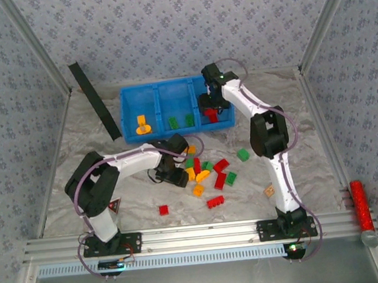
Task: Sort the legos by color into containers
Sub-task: Place the lego in the container, then pick up the lego from the middle-left of the table.
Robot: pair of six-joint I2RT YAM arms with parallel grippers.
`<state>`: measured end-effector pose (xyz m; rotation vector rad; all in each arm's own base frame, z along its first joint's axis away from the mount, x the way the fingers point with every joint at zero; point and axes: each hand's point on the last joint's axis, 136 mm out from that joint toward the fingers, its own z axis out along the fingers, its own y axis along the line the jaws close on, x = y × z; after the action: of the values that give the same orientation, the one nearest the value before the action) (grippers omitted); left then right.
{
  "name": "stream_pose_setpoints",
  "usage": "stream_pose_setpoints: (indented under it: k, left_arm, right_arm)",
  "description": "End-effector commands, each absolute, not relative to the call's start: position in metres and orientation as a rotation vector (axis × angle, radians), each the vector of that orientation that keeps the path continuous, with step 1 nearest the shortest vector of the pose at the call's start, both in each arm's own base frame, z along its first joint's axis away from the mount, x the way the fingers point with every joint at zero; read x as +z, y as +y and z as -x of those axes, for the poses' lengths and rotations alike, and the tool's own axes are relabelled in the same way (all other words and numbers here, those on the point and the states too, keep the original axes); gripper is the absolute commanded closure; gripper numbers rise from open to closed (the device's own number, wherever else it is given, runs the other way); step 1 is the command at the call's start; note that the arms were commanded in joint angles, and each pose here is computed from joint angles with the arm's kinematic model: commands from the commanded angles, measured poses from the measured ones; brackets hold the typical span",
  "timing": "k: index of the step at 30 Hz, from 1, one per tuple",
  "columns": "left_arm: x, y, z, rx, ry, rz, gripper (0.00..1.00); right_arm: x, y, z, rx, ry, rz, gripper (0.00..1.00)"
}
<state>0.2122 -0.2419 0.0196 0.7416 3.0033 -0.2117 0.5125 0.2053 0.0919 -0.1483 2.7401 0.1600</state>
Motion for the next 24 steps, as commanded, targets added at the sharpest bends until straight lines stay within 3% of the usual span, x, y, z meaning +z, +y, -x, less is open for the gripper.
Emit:
stream_pose_setpoints:
  k: [1,12,24]
  left_arm:
    - [0.019,-0.271,-0.229,-0.327,2.905,-0.804,0.37]
    - [0.019,-0.283,-0.234,-0.368,2.888,-0.854,0.56]
    - [0.043,-0.275,-0.252,-0.355,2.844,-0.857,0.77]
  right_arm:
    - [0.126,0.212,-0.501,0.201,2.704,0.189,0.23]
    - [0.179,0.195,-0.453,0.2,2.672,0.182,0.22]
    - [0.156,0.152,-0.314,0.23,2.788,0.038,0.22]
